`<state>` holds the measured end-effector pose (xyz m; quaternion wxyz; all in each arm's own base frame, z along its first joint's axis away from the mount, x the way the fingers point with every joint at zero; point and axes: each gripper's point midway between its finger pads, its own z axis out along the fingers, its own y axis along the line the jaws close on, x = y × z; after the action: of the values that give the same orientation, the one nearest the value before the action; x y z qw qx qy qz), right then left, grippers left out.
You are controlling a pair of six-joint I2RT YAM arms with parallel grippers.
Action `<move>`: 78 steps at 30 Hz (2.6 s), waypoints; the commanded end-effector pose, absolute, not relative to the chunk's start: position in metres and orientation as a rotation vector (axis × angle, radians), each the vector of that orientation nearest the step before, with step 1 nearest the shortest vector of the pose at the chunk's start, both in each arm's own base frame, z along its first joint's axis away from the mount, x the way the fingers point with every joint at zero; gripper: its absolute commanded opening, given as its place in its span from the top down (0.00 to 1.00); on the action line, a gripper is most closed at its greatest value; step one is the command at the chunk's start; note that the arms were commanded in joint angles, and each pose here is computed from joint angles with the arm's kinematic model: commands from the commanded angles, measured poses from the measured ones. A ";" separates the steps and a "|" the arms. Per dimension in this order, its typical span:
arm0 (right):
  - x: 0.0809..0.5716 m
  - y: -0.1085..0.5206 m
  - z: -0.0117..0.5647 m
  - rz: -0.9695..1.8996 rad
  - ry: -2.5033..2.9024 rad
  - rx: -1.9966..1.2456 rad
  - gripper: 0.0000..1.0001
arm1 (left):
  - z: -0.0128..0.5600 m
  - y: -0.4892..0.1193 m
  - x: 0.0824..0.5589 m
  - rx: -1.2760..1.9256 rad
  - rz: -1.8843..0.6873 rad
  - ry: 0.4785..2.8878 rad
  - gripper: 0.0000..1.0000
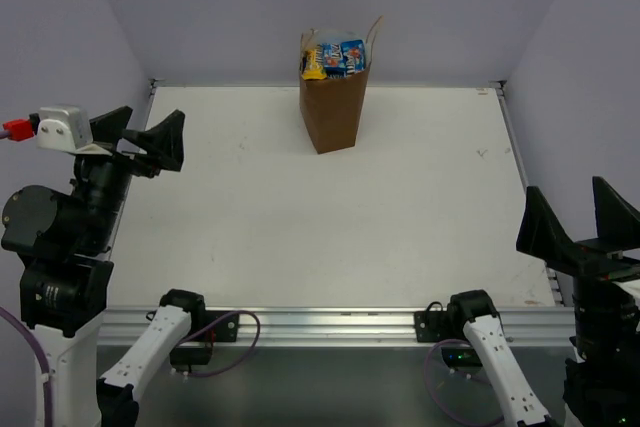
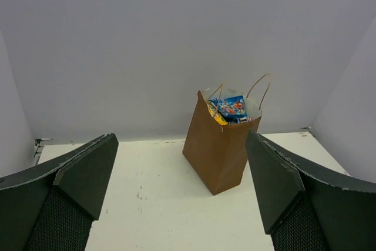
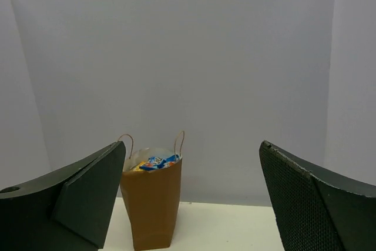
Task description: Take the snacks out of the paper bag
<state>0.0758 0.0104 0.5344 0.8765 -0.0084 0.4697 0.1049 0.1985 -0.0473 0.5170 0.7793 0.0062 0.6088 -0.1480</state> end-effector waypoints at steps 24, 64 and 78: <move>0.145 0.057 0.473 0.408 1.226 -0.103 0.01 | 0.419 -0.218 0.474 -0.119 -0.502 1.786 0.02; 0.173 0.083 0.427 0.475 1.397 -0.212 0.01 | 0.320 -0.199 0.462 0.084 -0.244 2.023 1.00; 0.206 0.126 0.410 0.650 1.552 -0.342 0.01 | 0.301 -0.147 0.308 0.524 -0.237 1.987 1.00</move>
<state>0.2025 0.1078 0.4075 0.6787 -0.1273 0.6786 0.2505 0.3206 -0.1465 0.2645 0.4445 0.1640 0.8768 -0.0823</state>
